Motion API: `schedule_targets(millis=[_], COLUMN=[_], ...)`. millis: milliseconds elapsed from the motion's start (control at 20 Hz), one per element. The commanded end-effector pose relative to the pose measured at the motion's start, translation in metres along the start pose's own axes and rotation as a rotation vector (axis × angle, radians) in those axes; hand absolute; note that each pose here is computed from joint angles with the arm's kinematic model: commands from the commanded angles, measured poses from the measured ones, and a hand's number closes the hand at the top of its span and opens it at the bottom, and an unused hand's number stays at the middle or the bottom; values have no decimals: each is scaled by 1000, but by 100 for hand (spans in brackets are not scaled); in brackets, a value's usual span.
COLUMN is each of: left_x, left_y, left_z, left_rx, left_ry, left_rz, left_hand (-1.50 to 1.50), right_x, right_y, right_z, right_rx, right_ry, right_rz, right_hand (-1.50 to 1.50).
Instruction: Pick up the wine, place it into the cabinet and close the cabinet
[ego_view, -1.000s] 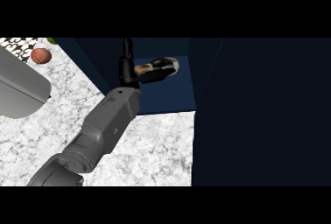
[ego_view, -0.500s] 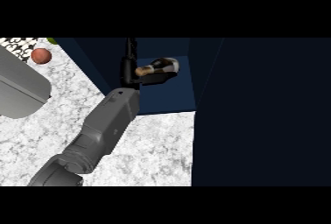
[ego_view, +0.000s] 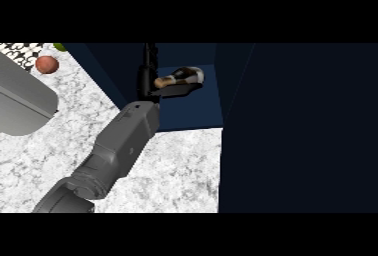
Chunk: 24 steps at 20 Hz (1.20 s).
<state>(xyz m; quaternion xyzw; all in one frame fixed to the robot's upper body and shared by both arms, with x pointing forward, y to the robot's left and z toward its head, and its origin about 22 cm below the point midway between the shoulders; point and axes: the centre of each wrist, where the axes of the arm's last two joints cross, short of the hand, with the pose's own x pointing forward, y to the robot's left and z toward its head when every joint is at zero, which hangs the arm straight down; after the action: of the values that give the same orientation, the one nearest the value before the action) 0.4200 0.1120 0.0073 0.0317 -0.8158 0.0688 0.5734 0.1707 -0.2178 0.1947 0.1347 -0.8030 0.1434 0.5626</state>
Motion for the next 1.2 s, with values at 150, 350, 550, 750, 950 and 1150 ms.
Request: schedule_targets(millis=[150,350,550,750,950,1150], left_x=[-30,-24,-32,-24,-12,-7], left_y=[25,18,21,2,-20,-29], left_z=[32,28,47,63,91,129], left_rx=[53,52,46,-1,-20,-25], left_ry=[67,73,65,82,64,35], left_rz=[73,77,87,106,94,95], left_hand=[-150,-150,-150,-150,-150,-150], right_x=[3,20,14,12,16,23], right_y=[7,12,5,10,3,6], right_z=[2,6,2,10,6,6], right_rx=[17,5,-5,-19,-36,-47], right_ry=[-25,-33,-19,-27,-16,-23], right_rz=[-41,-35,-27,-15,4,0], right_hand=[-150,-150,-150,-150,-150,-150])
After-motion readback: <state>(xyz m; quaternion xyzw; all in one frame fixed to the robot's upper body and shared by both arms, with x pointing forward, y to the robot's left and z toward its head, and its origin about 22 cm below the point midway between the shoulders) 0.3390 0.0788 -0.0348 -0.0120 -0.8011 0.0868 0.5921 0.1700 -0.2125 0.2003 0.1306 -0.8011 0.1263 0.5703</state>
